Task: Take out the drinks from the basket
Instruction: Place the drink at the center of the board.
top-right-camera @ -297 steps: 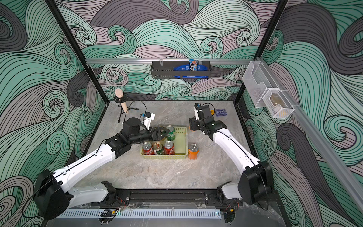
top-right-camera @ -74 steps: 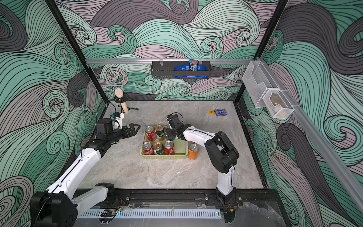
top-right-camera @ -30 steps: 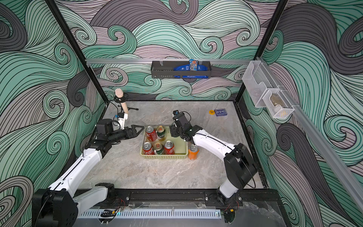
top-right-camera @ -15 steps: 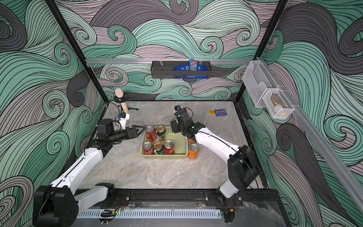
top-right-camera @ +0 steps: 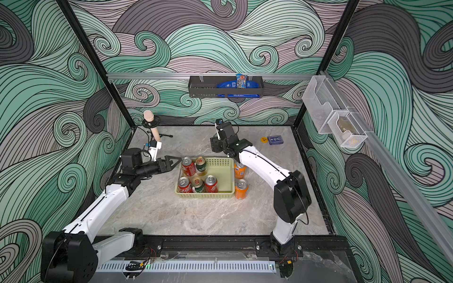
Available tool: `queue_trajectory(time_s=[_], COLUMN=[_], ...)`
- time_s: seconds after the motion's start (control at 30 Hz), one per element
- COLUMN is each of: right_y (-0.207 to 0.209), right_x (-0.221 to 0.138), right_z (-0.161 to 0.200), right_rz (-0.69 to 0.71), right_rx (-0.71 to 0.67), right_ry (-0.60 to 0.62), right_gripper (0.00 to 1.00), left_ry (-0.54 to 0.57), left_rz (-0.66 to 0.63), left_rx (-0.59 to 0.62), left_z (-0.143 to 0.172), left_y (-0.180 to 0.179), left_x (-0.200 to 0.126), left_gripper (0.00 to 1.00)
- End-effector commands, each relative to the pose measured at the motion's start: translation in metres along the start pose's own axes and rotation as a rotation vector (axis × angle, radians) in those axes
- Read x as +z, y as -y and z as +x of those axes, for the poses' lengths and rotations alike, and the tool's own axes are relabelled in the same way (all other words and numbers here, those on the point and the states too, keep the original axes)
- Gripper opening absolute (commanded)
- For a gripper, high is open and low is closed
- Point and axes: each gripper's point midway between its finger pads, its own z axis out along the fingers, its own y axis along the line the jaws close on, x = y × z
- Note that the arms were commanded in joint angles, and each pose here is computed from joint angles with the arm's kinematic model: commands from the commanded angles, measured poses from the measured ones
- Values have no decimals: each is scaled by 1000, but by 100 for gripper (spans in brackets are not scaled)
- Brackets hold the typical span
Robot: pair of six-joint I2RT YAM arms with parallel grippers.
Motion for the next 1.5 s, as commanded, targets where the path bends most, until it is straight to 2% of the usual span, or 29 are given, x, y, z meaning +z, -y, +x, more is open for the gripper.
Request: queue_trajectory(time_s=[0.0, 0.13, 0.33, 0.8, 1.47], right_y=[2, 13, 32, 46, 51], right_x=[-5, 11, 38, 78, 84], right_z=[-39, -37, -15, 23, 72], right_rz=[-8, 26, 66, 93, 99], right_rx=[10, 12, 41, 63, 59], right_ry=[104, 85, 16, -86, -190], right_gripper=[55, 55, 55, 54, 59], left_ry=[13, 12, 17, 18, 38], left_rz=[-39, -42, -61, -78, -96], left_rx=[27, 27, 29, 33, 44], left_z=[-2, -2, -3, -4, -8], left_y=[-2, -3, -5, -8, -8], left_x=[-3, -2, -3, -3, -6], left_gripper=[99, 99, 99, 99, 99])
